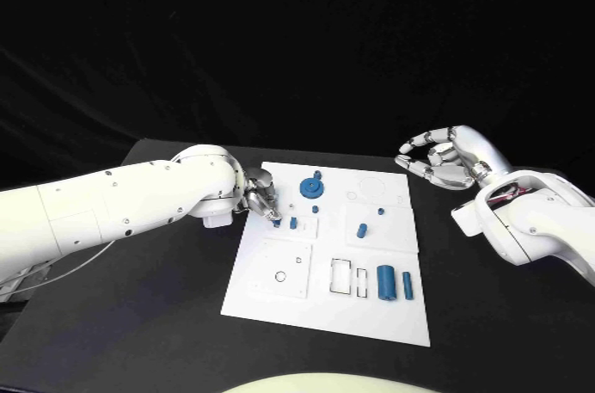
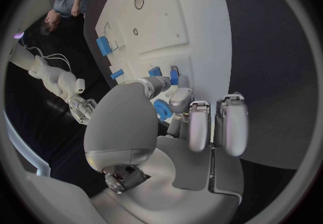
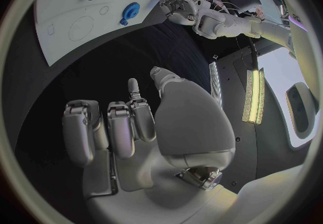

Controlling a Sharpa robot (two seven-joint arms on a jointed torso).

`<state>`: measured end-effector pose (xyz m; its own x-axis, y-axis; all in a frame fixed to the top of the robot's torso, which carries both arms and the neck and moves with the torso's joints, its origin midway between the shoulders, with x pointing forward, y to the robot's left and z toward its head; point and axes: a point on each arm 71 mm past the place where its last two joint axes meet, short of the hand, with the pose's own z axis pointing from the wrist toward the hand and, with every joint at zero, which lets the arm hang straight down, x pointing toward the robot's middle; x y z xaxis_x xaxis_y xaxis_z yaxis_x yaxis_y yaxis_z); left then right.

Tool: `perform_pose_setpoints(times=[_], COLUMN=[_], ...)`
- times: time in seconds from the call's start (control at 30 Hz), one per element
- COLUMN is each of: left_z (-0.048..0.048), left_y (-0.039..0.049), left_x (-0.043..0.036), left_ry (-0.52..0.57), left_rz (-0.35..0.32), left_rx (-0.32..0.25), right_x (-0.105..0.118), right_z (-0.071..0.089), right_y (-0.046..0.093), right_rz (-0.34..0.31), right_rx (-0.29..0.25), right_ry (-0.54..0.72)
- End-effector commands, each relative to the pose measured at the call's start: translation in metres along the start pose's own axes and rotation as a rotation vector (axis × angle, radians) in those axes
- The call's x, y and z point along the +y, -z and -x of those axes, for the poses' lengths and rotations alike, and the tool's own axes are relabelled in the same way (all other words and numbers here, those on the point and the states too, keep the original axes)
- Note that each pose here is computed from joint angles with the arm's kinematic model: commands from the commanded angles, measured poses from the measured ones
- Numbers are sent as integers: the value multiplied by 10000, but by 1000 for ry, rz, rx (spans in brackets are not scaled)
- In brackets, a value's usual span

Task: Assemble the parts on the task board

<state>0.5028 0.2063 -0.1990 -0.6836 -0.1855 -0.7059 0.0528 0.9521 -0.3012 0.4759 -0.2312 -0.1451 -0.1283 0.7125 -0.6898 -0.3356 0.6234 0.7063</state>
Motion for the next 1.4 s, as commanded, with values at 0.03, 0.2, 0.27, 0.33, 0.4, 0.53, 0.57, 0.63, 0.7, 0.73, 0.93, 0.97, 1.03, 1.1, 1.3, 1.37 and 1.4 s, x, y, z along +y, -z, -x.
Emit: perform_pose_setpoints(times=[0.03, 0.2, 0.27, 0.33, 0.4, 0.53, 0.57, 0.63, 0.7, 0.73, 0.93, 0.97, 1.03, 1.1, 1.3, 1.37, 1.4], left_z=[-53, -64, -67, -70, -71, -70, -69, -69, -69, -70, -82, -85, -91, -97, -109, -111, -111], left_y=[-5, -2, 0, 1, 2, 1, 1, 0, -3, -5, -16, -19, -24, -30, -44, -46, -47], left_x=[2, -9, -12, -14, -14, -12, -11, -12, -16, -19, -40, -43, -46, -50, -56, -57, -58], left_ry=[-16, -18, -19, -20, -21, -21, -21, -21, -21, -21, -23, -23, -22, -22, -19, -19, -19], left_rz=[3, -2, -4, -5, -5, -3, -2, -1, -1, -1, 0, 1, 3, 4, 12, 15, 16], left_rx=[29, 35, 38, 39, 40, 39, 38, 37, 37, 38, 52, 57, 64, 71, 82, 83, 83], right_x=[10, 11, 10, 10, 8, 8, 9, 10, 11, 11, 12, 12, 12, 12, 11, 11, 11], right_z=[-13, -14, -15, -15, -15, -16, -16, -17, -18, -18, -19, -19, -18, -17, -14, -13, -13], right_y=[2, 1, 1, 1, 1, 2, 2, 2, 2, 2, 2, 3, 3, 4, 8, 9, 9], right_rz=[7, 7, 6, 6, 6, 6, 6, 6, 7, 7, 7, 7, 7, 7, 7, 7, 7], right_rx=[7, 8, 8, 8, 8, 8, 8, 8, 8, 8, 8, 8, 8, 7, 7, 6, 6], right_ry=[0, -1, -1, -1, -1, -1, -1, -1, -2, -2, -2, -2, -2, -2, -2, -2, -2])
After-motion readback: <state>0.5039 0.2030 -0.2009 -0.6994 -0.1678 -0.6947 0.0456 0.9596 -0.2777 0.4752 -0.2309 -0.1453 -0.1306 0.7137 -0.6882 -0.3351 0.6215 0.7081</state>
